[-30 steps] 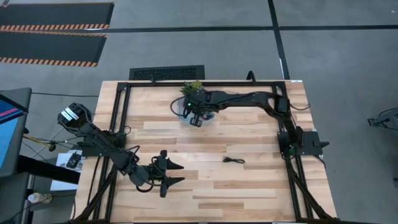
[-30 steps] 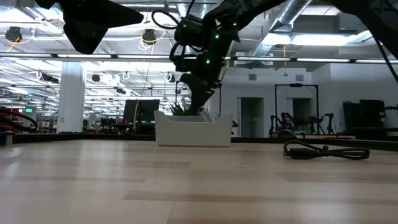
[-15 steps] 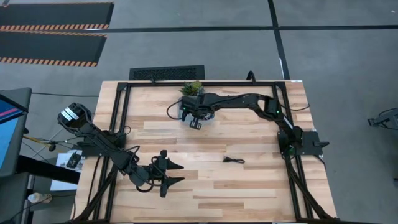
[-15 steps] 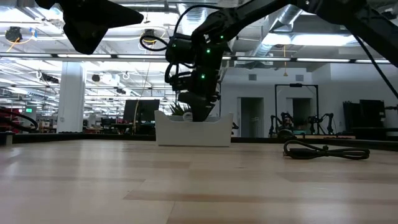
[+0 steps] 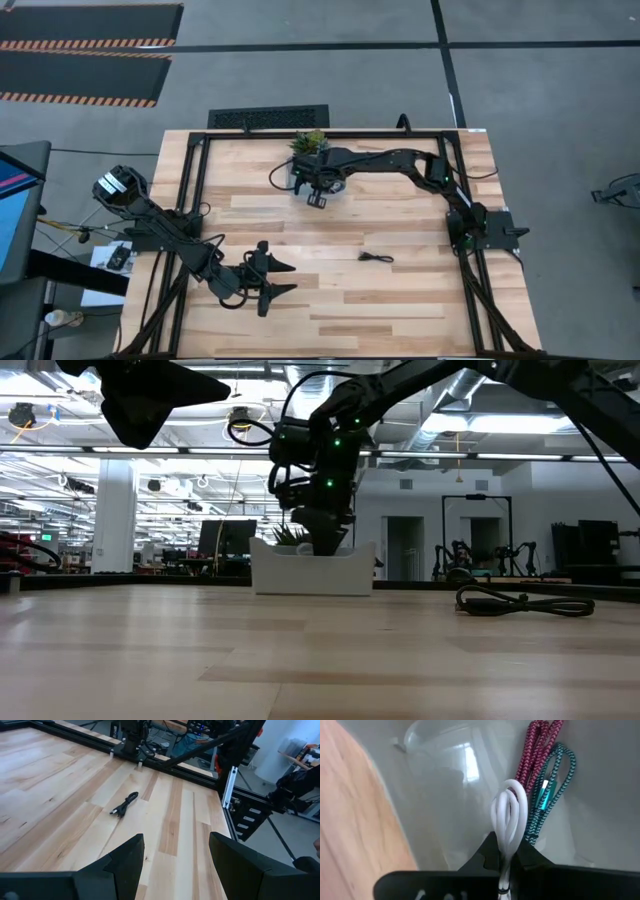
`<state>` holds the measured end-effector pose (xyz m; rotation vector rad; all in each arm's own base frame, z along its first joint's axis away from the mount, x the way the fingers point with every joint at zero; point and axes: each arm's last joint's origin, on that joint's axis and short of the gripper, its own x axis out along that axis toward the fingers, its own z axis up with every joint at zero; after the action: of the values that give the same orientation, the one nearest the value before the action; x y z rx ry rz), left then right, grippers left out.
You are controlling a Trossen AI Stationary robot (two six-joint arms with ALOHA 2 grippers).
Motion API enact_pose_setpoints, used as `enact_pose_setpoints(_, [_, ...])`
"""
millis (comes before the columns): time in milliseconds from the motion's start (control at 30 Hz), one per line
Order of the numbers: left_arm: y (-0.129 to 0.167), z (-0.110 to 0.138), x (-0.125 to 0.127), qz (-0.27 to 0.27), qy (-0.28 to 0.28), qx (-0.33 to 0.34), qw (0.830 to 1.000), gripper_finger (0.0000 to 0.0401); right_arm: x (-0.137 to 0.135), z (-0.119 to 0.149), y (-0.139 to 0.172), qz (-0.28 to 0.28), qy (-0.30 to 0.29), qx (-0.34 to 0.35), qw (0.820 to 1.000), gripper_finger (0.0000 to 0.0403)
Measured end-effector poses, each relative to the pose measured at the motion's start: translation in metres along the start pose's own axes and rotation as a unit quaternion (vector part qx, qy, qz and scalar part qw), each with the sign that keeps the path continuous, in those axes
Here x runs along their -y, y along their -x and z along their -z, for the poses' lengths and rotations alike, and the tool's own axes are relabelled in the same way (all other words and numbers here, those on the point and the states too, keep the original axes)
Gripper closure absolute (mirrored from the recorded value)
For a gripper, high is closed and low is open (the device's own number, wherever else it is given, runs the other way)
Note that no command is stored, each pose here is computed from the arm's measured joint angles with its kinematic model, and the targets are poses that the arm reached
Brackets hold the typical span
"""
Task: Pick and place USB-C Cables
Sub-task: Put the white charger cable into the gray bin
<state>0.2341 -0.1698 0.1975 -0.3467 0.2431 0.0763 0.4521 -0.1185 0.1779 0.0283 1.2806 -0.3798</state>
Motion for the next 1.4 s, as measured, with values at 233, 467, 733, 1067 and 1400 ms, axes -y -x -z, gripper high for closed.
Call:
enact_pose_setpoints(233, [0.000, 0.001, -0.002, -0.013, -0.005, 0.000, 1.000, 0.0186, 0.004, 0.001, -0.006, -0.019, -0.002, -0.008, 1.000, 0.0390])
enact_pose_setpoints(467, [0.000, 0.003, -0.003, -0.019, -0.009, -0.008, 1.000, 0.0186, 0.009, 0.001, -0.007, -0.032, -0.011, -0.006, 0.999, 0.0390])
enact_pose_setpoints(733, [0.000, 0.003, -0.003, -0.019, -0.001, -0.007, 1.000, 0.0186, 0.017, 0.001, -0.009, -0.044, -0.023, -0.009, 0.999, 0.0390])
enact_pose_setpoints(1067, [0.000, 0.003, -0.003, -0.019, 0.002, -0.007, 1.000, 0.0186, 0.023, 0.001, -0.010, -0.047, -0.029, -0.007, 0.998, 0.0387])
enact_pose_setpoints(1400, [0.000, 0.003, -0.003, -0.019, 0.002, -0.007, 1.000, 0.0186, 0.022, 0.001, -0.010, -0.052, -0.033, -0.008, 0.998, 0.0381])
